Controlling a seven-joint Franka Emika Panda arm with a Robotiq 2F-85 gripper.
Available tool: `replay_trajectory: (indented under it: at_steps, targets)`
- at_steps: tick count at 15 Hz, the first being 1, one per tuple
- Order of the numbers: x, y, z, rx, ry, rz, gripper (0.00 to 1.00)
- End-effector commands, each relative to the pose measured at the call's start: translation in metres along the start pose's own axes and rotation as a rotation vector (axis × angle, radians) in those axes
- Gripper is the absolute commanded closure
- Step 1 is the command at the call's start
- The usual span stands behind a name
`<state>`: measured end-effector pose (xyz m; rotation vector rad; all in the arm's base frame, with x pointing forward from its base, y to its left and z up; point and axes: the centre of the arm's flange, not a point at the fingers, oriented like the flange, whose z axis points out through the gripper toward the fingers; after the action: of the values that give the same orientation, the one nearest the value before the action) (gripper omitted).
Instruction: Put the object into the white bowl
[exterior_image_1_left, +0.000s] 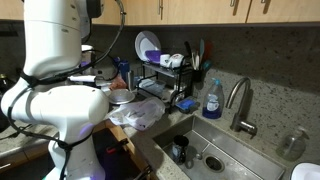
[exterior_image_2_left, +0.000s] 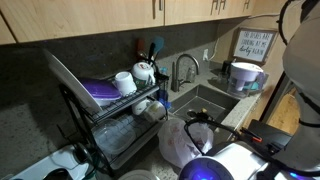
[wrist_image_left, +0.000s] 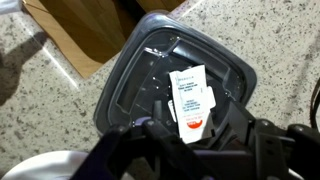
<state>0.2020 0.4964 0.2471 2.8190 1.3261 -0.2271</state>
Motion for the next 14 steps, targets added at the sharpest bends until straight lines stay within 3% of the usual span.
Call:
replay_trajectory:
  at_steps: [1, 6, 13, 14]
  targets:
    - [-0.01, -0.002, 0.004, -0.017, -0.015, 0.014, 0.16]
    - [-0.008, 0.002, 0.019, -0.016, -0.043, 0.019, 0.31]
    - [-0.007, 0.002, 0.036, -0.016, -0.082, 0.02, 0.27]
    - [-0.007, 0.002, 0.037, -0.018, -0.085, 0.019, 0.45]
